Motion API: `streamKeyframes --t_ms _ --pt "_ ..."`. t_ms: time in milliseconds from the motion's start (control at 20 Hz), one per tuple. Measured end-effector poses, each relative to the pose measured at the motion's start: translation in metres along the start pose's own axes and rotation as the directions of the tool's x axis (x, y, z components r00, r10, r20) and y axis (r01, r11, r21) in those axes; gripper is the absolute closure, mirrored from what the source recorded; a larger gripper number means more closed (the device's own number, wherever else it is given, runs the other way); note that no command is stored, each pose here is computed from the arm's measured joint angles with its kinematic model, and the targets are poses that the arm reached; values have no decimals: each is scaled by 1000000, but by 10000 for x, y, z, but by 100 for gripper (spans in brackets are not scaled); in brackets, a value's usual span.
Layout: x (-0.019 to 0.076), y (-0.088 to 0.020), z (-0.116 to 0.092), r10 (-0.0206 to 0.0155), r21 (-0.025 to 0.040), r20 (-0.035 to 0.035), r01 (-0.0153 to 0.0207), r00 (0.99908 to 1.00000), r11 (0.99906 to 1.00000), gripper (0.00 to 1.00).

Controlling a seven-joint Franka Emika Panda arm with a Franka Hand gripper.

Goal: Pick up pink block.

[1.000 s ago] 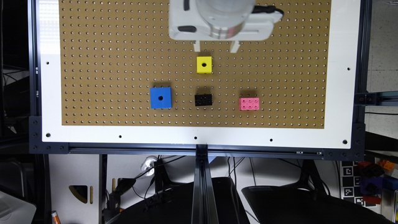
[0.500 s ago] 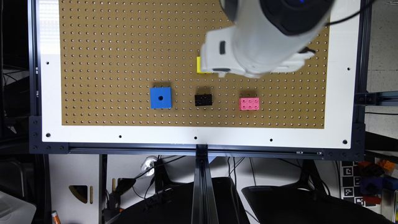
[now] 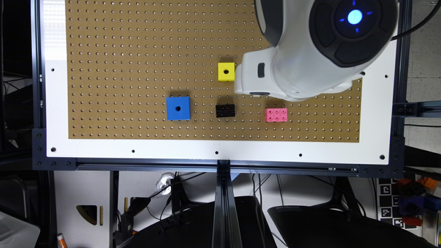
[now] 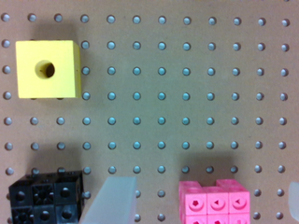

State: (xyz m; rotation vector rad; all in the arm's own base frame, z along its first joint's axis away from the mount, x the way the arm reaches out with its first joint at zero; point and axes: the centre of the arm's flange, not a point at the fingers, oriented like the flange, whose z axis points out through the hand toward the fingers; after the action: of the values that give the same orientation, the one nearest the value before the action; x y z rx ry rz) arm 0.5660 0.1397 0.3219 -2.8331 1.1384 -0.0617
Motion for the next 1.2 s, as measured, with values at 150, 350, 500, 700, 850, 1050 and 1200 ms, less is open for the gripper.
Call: streamKeyframes --t_ms 150,350,500,700,850,1050,1200 --pt "34 -101 6 -798 11551 1566 780 999998 999933 0" --pt "95 -225 61 252 21127 8101 -423 999967 999777 0" --pt "130 -271 83 1405 24882 10439 -1665 999945 999689 0" --pt "133 -276 97 1705 23581 12419 -1997 999921 999720 0" --pt "135 -261 316 1963 8255 28875 -2203 999581 999964 0" --pt "167 -282 552 1399 3212 38807 -1525 999246 999994 0" --pt "176 -277 707 1308 -7148 49136 -957 998791 999974 0"
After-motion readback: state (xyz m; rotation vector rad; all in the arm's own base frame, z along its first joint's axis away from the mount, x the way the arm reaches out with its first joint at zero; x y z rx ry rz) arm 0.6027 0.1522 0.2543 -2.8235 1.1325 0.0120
